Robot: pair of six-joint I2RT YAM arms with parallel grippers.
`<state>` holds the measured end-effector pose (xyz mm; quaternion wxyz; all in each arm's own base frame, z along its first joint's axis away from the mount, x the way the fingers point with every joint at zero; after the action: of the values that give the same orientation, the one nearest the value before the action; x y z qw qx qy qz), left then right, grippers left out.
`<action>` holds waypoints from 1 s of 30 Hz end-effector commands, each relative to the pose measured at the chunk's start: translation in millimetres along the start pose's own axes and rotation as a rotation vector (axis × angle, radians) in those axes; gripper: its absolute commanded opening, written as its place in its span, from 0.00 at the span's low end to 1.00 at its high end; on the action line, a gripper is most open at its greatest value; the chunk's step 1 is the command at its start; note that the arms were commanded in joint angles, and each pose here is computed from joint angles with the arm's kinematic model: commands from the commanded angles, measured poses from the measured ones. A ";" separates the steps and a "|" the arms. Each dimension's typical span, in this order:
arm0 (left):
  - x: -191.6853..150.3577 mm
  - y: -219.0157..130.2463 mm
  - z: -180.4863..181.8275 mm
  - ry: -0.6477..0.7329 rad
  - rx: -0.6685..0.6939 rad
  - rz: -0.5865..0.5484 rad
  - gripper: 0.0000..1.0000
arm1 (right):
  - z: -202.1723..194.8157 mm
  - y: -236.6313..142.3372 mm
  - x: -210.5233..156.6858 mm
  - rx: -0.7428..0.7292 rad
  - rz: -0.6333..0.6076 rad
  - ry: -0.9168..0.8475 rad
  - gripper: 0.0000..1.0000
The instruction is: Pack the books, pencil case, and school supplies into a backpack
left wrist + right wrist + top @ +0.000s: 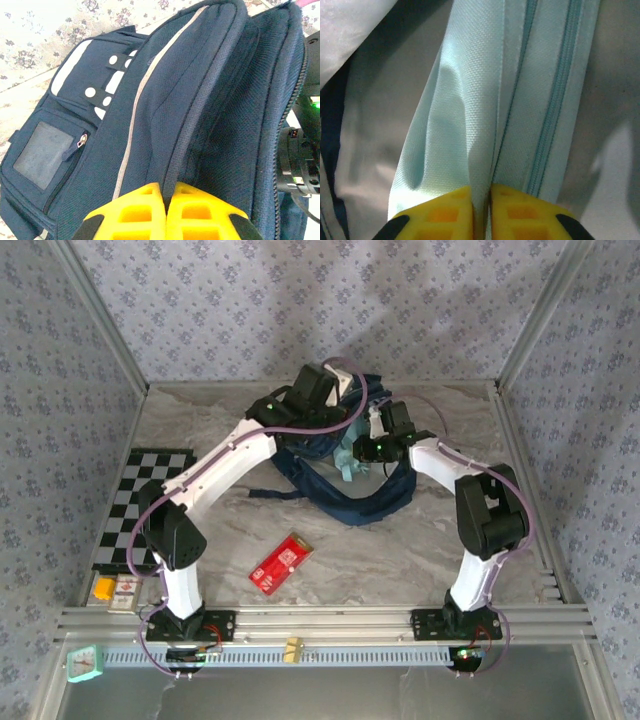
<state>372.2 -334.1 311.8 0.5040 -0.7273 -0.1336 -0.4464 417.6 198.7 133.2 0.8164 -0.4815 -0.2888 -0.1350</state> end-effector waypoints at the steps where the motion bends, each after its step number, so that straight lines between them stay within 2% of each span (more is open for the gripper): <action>1: 54.2 -43.6 -6.9 -0.056 -0.076 -0.188 0.00 | 6.2 -13.5 20.4 -0.027 -0.117 -0.058 0.41; 3: 52.9 -42.3 -5.2 -0.059 -0.075 -0.182 0.00 | 10.9 -27.6 10.2 -0.045 -0.131 -0.070 0.51; 6: 50.4 -37.8 -2.8 -0.065 -0.070 -0.176 0.00 | 11.9 -49.6 -1.3 -0.082 -0.140 -0.052 0.57; 10: 36.6 -24.9 -3.8 -0.069 -0.083 -0.130 0.00 | 4.2 -73.3 -27.5 -0.126 -0.110 0.021 0.56; 13: 10.1 -4.1 -4.5 -0.078 -0.098 -0.056 0.00 | 6.9 -104.9 -36.9 -0.104 -0.183 0.073 0.55; 16: -14.9 15.0 -10.8 -0.129 -0.144 0.025 0.03 | -0.8 -140.6 -43.7 -0.170 -0.216 0.149 0.54; 18: -29.5 23.2 -22.1 -0.160 -0.219 0.085 0.12 | 3.3 -160.7 -45.3 -0.155 -0.249 0.163 0.54; 21: -41.5 22.0 -33.5 -0.219 -0.314 0.123 0.39 | 11.0 -183.7 -48.8 -0.136 -0.284 0.174 0.56; 23: -40.8 5.5 -34.0 -0.261 -0.365 0.102 0.53 | 12.0 -190.1 -56.0 -0.134 -0.266 0.205 0.58; 27: -43.1 -16.5 5.9 -0.436 -0.335 -0.004 0.65 | 20.9 -183.5 -68.5 -0.084 -0.207 0.255 0.61; 30: -67.1 -10.5 63.8 -0.647 -0.193 0.010 0.67 | 33.9 -166.4 -77.5 -0.041 -0.156 0.309 0.61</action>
<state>336.2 -291.2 233.9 0.4090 -0.8670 -0.1374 -0.2494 272.5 127.2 240.5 0.8021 -0.4494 -0.2526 -0.3015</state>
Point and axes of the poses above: each hand's point on the last joint's axis, 136 mm out from that joint toward the fingers, its own y axis out along the fingers, its own z axis along the line the jaws close on, x = y × z, the point moved 3 cm from there along -y, back along the fingers, and after that the axes turned 3 degrees about -y, right-handed, at the moved point
